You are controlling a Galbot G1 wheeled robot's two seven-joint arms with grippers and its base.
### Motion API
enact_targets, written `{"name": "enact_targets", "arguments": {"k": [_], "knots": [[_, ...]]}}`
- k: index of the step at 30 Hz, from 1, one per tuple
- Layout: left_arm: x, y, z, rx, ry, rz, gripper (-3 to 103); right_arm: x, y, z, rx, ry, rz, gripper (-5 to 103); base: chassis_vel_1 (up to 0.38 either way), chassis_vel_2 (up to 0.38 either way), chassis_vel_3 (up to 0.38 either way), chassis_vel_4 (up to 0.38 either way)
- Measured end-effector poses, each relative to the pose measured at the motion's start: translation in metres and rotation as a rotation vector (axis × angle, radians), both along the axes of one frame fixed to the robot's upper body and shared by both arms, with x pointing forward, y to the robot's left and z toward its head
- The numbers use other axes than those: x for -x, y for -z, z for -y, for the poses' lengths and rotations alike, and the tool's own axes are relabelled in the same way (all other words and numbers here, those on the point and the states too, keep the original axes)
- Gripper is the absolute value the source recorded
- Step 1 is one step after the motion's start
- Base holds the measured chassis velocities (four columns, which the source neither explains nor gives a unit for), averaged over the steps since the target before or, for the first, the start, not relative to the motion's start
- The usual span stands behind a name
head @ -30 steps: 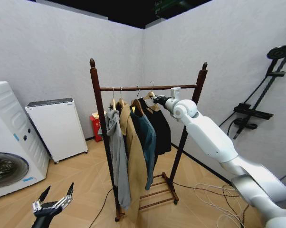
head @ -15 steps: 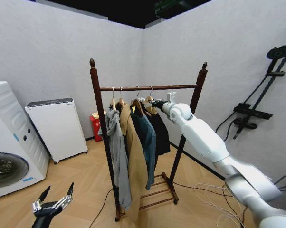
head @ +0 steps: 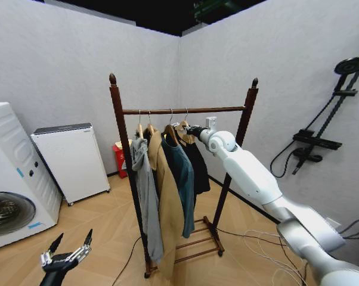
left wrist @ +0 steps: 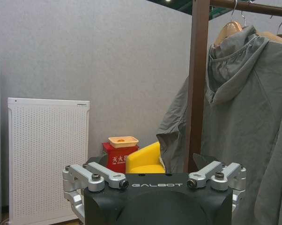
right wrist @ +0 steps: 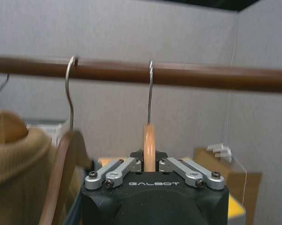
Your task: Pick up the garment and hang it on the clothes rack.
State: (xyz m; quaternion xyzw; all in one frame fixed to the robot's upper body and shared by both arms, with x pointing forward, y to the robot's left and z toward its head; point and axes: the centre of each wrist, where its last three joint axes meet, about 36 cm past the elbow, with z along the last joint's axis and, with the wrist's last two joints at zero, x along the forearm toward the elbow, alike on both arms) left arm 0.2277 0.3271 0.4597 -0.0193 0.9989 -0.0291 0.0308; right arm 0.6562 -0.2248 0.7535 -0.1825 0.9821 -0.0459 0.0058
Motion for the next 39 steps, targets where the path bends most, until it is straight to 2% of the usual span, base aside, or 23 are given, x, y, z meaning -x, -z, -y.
{"name": "enact_targets", "arguments": {"k": [1,2,4,5,8,9,10,12,15,17,18,21,22,24,25,28,29,32,36,39], "knots": [[0.000,0.000,0.000,0.000,-0.001,0.000,100,0.000,0.000,-0.001,0.000,0.000,0.000,16,0.000,0.000,0.000,0.000],[0.000,0.000,0.000,0.000,-0.001,0.000,100,0.000,0.000,-0.001,0.000,0.000,0.000,16,0.000,0.000,0.000,0.000],[0.000,0.000,0.000,0.000,0.000,0.000,100,0.001,-0.003,0.000,-0.011,-0.003,0.011,27,0.000,0.000,0.000,0.000],[0.000,0.000,0.000,0.000,0.000,0.000,100,0.001,-0.003,0.000,-0.011,-0.003,0.011,27,0.000,0.000,0.000,0.000],[0.000,0.000,0.000,0.000,0.000,0.000,100,0.011,-0.023,0.001,-0.078,-0.011,0.035,44,0.000,0.000,0.000,0.000],[0.000,0.000,0.000,0.000,0.000,0.000,100,0.011,-0.023,0.001,-0.078,-0.011,0.035,44,0.000,0.000,0.000,0.000],[0.000,0.000,0.000,0.000,0.000,0.000,100,0.016,-0.030,0.003,-0.098,-0.011,0.040,49,0.000,0.000,0.000,0.000],[0.000,0.000,0.000,0.000,0.000,0.000,100,0.035,-0.046,0.016,-0.129,-0.004,0.059,60,0.000,0.000,0.000,0.000],[0.000,0.000,0.000,0.000,0.000,0.000,100,0.049,-0.050,0.024,-0.139,0.001,0.068,65,0.000,0.000,0.000,0.000],[0.000,0.000,0.000,0.000,0.000,0.000,100,0.095,-0.036,0.043,-0.147,0.017,0.070,77,0.000,0.000,0.000,0.000],[0.000,0.000,0.000,0.000,0.000,0.000,100,0.095,-0.036,0.043,-0.147,0.017,0.070,77,0.000,0.000,0.000,0.000],[0.000,0.000,0.000,0.000,0.000,0.000,100,0.132,0.010,0.063,-0.088,0.084,0.059,92,0.000,0.000,0.000,0.000],[0.000,0.000,0.000,0.000,0.000,0.000,100,0.132,0.010,0.063,-0.088,0.084,0.059,92,0.000,0.000,0.000,0.000],[0.000,0.000,0.000,0.000,0.000,0.000,100,0.149,0.060,0.075,-0.072,0.154,0.024,99,0.000,0.000,0.000,0.000],[0.000,0.000,0.000,0.000,0.000,0.000,100,0.149,0.060,0.075,-0.072,0.154,0.024,99,0.000,0.000,0.000,0.000],[0.000,0.000,0.000,0.000,0.000,0.000,100,0.177,0.119,0.095,-0.045,0.277,0.023,100,0.000,0.000,0.000,0.000],[0.000,0.000,0.000,0.000,0.000,0.000,100,0.177,0.119,0.095,-0.045,0.277,0.023,100,0.000,0.000,0.000,0.000],[0.000,0.000,0.000,0.000,0.000,0.000,100,0.204,0.181,0.103,-0.008,0.363,-0.015,100,0.000,0.000,0.000,0.000],[0.000,0.000,0.000,0.000,-0.001,0.000,100,0.234,0.221,0.114,0.015,0.386,-0.030,100,0.000,0.000,0.000,0.000],[0.000,0.000,0.000,0.000,0.000,0.000,100,0.243,0.230,0.114,0.013,0.392,-0.037,100,0.000,0.000,0.000,0.000]]}}
